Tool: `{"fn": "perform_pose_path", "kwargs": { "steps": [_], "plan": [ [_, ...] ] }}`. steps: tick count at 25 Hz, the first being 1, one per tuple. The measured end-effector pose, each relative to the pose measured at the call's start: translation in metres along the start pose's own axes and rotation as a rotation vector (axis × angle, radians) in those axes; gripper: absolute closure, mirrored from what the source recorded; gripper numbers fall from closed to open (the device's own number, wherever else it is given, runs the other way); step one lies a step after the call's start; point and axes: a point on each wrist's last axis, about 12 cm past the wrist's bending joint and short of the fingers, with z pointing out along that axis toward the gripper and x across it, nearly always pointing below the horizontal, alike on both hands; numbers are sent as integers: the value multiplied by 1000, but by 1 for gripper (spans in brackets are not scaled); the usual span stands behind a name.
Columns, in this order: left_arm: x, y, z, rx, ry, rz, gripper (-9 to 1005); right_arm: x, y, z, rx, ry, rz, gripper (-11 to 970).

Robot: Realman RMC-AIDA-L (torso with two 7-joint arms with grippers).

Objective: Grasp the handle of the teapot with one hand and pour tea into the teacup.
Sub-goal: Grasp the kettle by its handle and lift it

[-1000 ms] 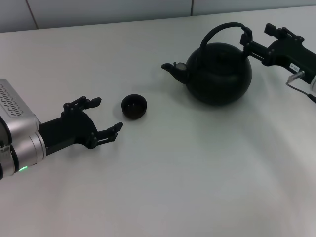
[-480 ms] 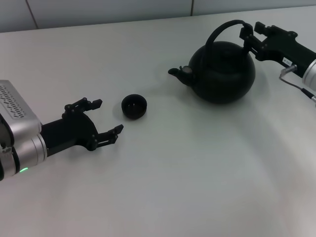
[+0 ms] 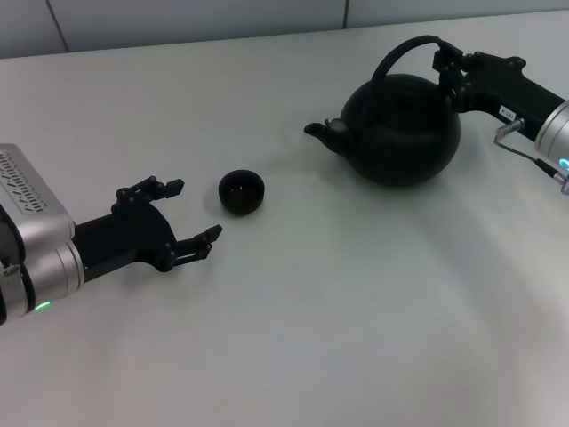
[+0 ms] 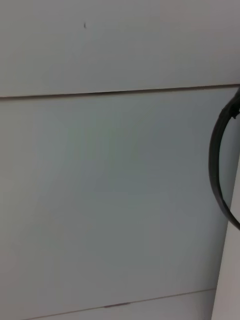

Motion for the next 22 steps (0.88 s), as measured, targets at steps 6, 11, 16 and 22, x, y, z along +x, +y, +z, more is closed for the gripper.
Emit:
{"fn": "perform_pose_path", "kwargs": {
  "steps": [6, 11, 16, 22],
  "plan": [
    [1, 0, 0, 1, 3, 1, 156, -4, 2, 0, -23, -33, -13, 850],
    [0, 0, 0, 2, 3, 2, 156, -15, 4, 7, -51, -62, -38, 854],
    [0, -1, 0, 4, 0, 2, 155, -26, 6, 17, -76, -87, -108, 854],
    [-1, -1, 1, 6, -4, 3, 155, -37, 11, 25, -131, -92, -213, 854]
  ]
}}
